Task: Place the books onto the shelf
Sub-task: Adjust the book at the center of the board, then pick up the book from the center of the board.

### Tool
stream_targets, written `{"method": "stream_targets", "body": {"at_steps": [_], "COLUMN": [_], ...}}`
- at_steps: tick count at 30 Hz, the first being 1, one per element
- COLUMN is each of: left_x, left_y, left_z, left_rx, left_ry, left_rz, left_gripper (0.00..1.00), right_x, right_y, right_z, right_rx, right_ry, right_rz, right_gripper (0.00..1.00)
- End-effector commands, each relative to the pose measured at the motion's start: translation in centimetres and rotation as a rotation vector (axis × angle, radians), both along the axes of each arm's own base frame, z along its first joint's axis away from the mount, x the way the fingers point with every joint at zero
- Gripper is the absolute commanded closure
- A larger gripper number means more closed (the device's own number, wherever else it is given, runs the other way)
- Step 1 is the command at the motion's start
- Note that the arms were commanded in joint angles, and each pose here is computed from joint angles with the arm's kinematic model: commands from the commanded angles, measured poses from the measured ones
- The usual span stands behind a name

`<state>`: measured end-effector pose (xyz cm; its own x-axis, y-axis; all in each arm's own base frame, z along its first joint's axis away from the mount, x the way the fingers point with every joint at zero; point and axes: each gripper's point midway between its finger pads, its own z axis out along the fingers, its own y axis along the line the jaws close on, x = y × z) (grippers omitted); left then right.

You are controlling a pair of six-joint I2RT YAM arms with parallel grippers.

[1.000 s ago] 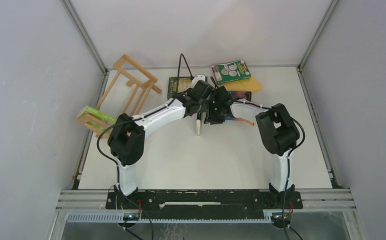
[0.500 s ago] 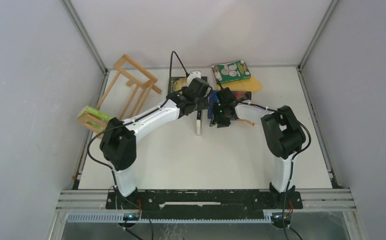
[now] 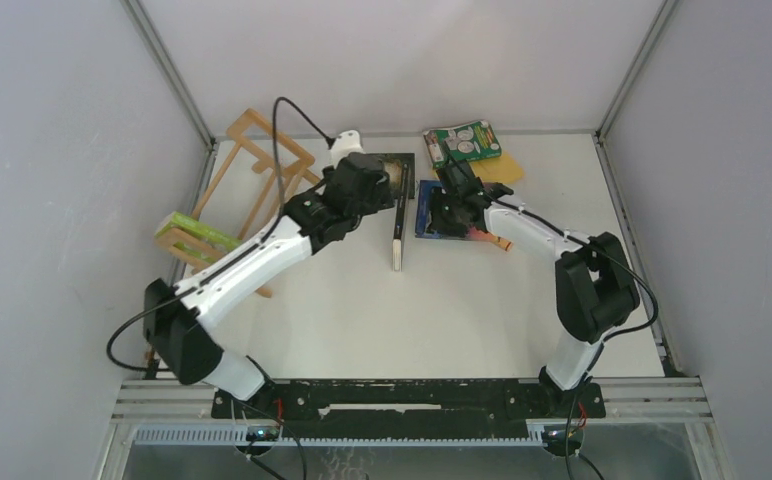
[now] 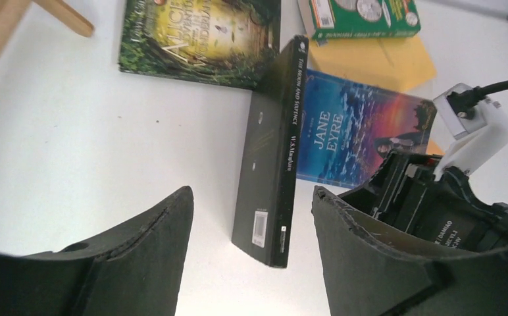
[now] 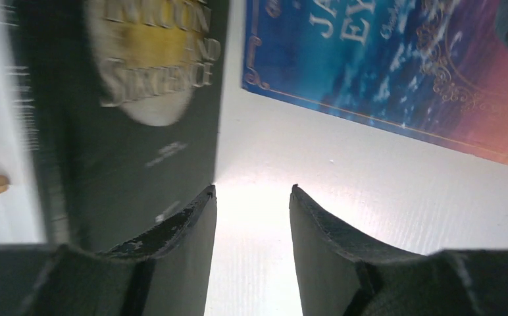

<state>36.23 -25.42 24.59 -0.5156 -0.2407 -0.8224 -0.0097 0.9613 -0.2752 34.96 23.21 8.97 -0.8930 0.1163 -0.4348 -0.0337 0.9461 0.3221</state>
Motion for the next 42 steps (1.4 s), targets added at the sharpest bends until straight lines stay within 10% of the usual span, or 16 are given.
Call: {"method": "stream_targets", "body": {"at_steps": [1, 11, 42], "left_x": [-1.7, -6.2, -10.6], "left_y": [3.5, 11.7, 18.8], "left_z": [3.5, 6.3, 6.0], "left_rx": [-0.051, -0.103, -0.123], "left_ry": [-0.082, -0.187, -0.261], "left_rz": [0.107, 0.325, 0.506], "left_gripper": [0.29, 0.27, 0.27], "right_x": [1.2, 1.9, 6.9], "right_y": [1.0, 4.0, 6.6], "right_z": [6.2, 12.4, 7.3], "right_rx": [-0.004, -0.024, -0.232], "right_ry": [-0.148, -0.268, -0.168], "right_rz": [0.011, 0.056, 0.111], "right_gripper": [0.48, 0.47, 0.45]}}
